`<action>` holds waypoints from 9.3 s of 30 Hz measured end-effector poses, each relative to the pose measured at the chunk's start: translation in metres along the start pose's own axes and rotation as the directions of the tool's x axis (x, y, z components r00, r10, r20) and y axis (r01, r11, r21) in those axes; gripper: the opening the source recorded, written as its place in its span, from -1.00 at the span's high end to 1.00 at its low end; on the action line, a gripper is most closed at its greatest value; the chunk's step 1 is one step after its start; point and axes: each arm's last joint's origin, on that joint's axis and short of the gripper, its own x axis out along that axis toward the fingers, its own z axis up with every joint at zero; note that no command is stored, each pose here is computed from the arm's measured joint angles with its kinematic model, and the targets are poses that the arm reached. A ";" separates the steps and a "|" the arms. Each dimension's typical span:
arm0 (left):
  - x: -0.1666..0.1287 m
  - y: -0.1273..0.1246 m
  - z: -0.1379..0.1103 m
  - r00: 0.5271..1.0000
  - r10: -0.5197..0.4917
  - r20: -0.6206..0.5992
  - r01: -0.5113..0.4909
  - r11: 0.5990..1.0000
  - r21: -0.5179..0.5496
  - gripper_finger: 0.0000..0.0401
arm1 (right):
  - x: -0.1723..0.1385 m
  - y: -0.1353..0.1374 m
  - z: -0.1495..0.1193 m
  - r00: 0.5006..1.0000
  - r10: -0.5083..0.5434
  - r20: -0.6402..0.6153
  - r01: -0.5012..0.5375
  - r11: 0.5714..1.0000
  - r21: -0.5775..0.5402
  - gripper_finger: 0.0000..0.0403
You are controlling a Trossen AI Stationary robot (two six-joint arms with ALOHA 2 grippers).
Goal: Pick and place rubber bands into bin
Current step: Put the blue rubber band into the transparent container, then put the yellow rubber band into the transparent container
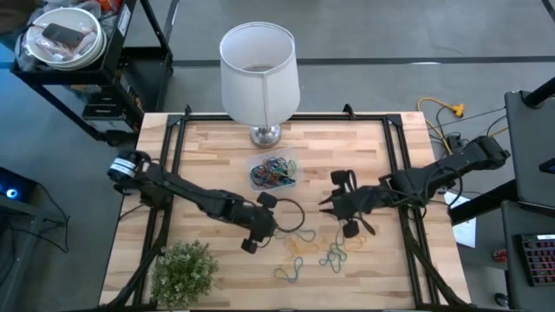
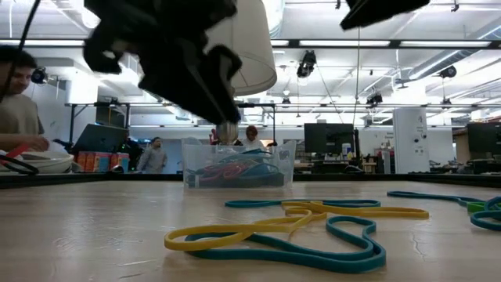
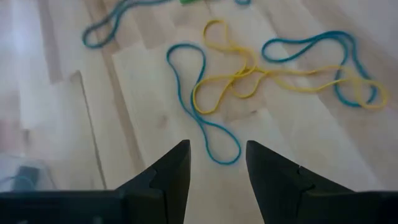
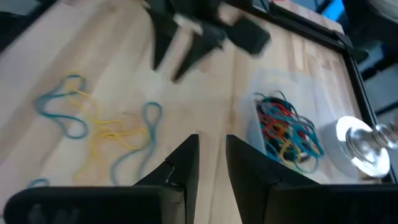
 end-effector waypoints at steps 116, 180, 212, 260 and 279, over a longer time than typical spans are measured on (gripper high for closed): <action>0.017 -0.022 0.011 0.787 0.601 -0.140 -0.561 0.791 0.244 1.00 | -0.001 0.011 -0.004 0.999 0.035 -0.018 -0.034 0.999 0.037 0.70; -0.041 0.110 -0.029 0.745 0.601 -0.290 -0.634 0.773 -0.027 0.59 | 0.004 0.013 -0.014 0.998 0.037 -0.053 -0.031 0.994 0.101 0.70; -0.048 -0.032 0.013 0.926 0.375 -0.034 -0.368 0.921 0.127 0.40 | 0.082 0.057 -0.069 0.949 0.315 -0.028 -0.306 0.936 0.172 0.70; -0.049 -0.032 0.011 0.926 0.374 -0.052 -0.367 0.924 0.103 0.40 | 0.164 0.083 -0.064 0.896 0.397 -0.199 -0.355 0.910 0.215 0.42; -0.049 -0.032 0.011 0.926 0.374 -0.052 -0.367 0.924 0.103 0.40 | 0.163 0.083 -0.065 0.892 0.403 -0.205 -0.397 0.915 0.074 0.96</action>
